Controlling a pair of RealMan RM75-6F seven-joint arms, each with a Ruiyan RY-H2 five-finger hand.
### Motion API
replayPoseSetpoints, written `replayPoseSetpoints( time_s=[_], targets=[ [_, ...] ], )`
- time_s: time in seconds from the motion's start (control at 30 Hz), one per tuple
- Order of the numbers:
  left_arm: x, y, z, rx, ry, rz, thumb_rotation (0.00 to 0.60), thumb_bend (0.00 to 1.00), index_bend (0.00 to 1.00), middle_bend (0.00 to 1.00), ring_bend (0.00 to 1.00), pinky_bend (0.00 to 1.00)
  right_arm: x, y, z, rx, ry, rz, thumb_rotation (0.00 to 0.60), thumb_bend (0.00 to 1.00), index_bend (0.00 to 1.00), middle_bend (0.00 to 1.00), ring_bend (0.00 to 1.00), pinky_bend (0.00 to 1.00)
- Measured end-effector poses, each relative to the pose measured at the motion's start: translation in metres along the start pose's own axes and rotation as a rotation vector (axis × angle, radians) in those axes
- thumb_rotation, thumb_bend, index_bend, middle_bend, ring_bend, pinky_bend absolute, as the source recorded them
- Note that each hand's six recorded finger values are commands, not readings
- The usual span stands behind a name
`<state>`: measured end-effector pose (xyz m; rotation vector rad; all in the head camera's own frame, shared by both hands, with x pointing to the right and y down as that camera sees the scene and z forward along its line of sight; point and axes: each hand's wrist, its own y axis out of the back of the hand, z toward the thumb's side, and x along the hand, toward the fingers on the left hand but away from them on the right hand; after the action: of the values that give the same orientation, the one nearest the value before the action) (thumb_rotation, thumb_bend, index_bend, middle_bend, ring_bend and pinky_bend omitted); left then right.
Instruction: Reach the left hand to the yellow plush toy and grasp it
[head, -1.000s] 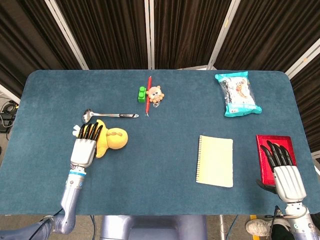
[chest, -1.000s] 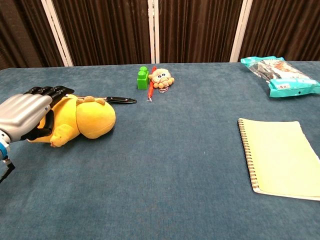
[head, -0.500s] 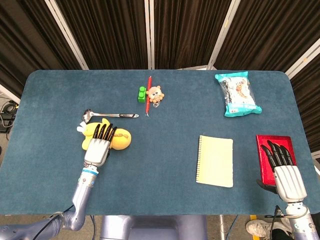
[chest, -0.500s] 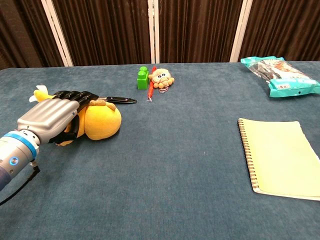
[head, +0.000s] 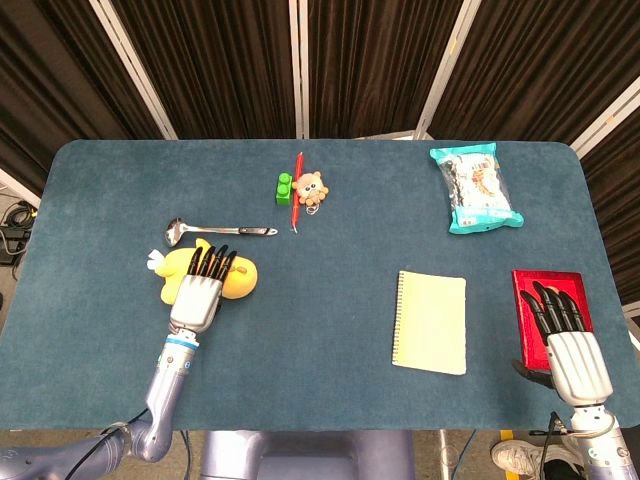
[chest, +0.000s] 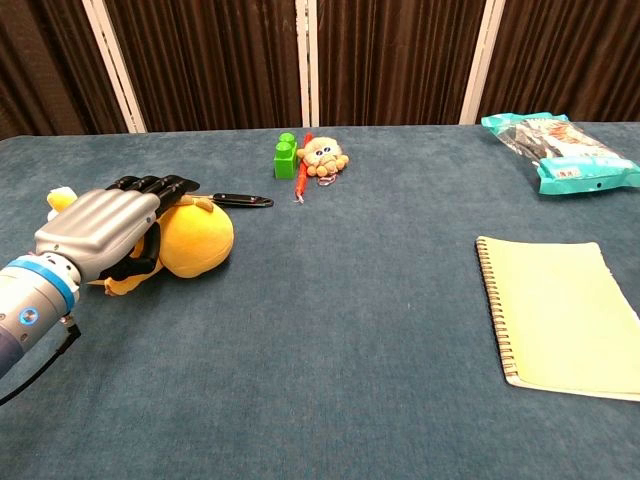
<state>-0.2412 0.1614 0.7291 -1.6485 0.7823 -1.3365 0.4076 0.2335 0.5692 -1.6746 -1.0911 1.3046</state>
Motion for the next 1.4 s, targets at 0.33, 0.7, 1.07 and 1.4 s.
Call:
replayPoseSetpoints(
  time_s=[0.33,0.7,1.07,1.4],
  targets=[
    [-0.002,-0.015,-0.032,0.015,0.053,-0.022,0.6,1.0,0.0,0.0,0.0,0.0,-0.001,-0.003,0.001,0.007,0.0,0.007,0.6,0.07,0.0,0.0,0.0,0.0],
    [-0.01,-0.004,-0.071,0.008,0.095,0.044,0.6,1.0,0.0,0.0,0.0,0.0,0.0,-0.004,0.003,0.014,0.004,0.01,0.6,0.07,0.0,0.0,0.0,0.0],
    [-0.003,-0.006,-0.061,0.023,0.074,0.016,0.6,1.0,0.0,0.0,0.0,0.0,0.0,-0.005,0.001,0.014,-0.005,0.016,0.6,0.07,0.0,0.0,0.0,0.0],
    [0.0,-0.01,-0.031,0.041,0.004,0.004,0.6,1.0,0.0,0.0,0.0,0.0,-0.001,-0.004,0.0,0.012,-0.008,0.023,0.6,0.07,0.0,0.0,0.0,0.0]
  ],
)
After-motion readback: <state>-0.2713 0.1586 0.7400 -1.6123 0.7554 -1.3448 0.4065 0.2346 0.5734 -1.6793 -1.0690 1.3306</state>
